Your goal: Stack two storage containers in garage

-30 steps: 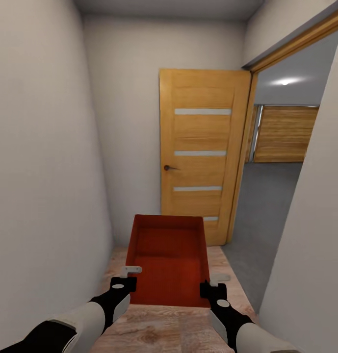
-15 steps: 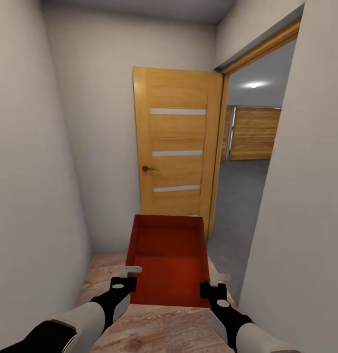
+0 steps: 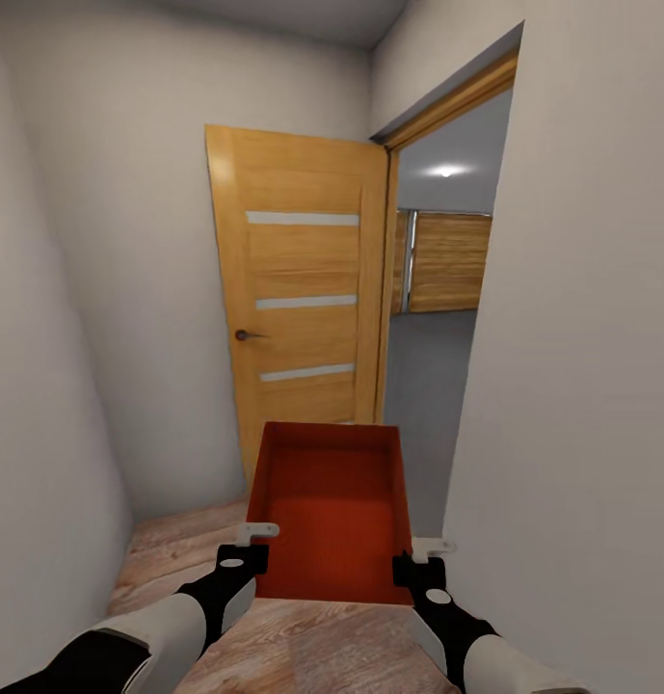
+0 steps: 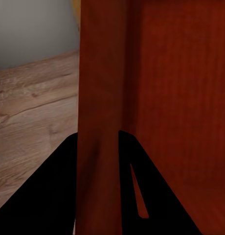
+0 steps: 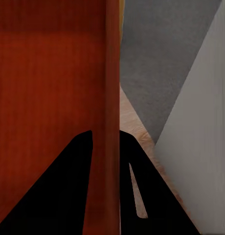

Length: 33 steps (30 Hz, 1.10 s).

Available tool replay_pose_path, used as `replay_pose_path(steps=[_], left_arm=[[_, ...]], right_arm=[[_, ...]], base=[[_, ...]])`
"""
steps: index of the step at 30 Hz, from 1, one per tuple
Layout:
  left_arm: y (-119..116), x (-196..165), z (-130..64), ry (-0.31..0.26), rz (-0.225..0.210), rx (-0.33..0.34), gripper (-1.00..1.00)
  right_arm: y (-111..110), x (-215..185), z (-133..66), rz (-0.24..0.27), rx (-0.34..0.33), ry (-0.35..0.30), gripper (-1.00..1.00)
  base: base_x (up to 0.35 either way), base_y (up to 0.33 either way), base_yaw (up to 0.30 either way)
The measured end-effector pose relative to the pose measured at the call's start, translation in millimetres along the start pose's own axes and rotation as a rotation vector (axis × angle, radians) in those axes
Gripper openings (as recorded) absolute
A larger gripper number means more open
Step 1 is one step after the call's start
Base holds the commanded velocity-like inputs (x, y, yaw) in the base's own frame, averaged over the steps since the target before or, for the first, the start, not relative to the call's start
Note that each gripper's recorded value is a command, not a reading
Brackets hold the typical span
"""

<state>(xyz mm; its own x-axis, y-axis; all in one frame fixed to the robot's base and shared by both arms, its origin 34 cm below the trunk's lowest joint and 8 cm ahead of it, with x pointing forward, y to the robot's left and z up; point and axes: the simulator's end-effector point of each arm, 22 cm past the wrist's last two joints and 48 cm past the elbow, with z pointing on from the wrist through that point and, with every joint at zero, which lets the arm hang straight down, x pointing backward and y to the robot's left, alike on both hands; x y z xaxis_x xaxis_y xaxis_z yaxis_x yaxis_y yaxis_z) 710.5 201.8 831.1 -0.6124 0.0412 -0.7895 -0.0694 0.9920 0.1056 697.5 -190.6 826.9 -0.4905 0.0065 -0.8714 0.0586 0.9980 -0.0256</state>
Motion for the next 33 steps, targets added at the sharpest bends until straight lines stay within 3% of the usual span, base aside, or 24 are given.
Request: replay_pose_path(steps=[9, 27, 33], left_arm=[[0.0, -0.2, -0.4, -0.001, 0.000, -0.001, -1.00], [0.2, -0.2, -0.5, -0.001, 0.000, -0.001, -1.00], [0.4, -0.2, -0.4, -0.001, 0.000, 0.000, -1.00]], right_arm=[[-0.1, -0.2, -0.3, 0.000, -0.001, 0.000, -1.00], [0.1, -0.2, -0.4, 0.000, 0.000, 0.000, -1.00], [0.3, -0.3, -0.5, 0.000, 0.000, 0.000, -1.00]], base=[[0.119, 0.094, -0.045], [0.253, 0.216, -0.002], [0.285, 0.219, -0.171]])
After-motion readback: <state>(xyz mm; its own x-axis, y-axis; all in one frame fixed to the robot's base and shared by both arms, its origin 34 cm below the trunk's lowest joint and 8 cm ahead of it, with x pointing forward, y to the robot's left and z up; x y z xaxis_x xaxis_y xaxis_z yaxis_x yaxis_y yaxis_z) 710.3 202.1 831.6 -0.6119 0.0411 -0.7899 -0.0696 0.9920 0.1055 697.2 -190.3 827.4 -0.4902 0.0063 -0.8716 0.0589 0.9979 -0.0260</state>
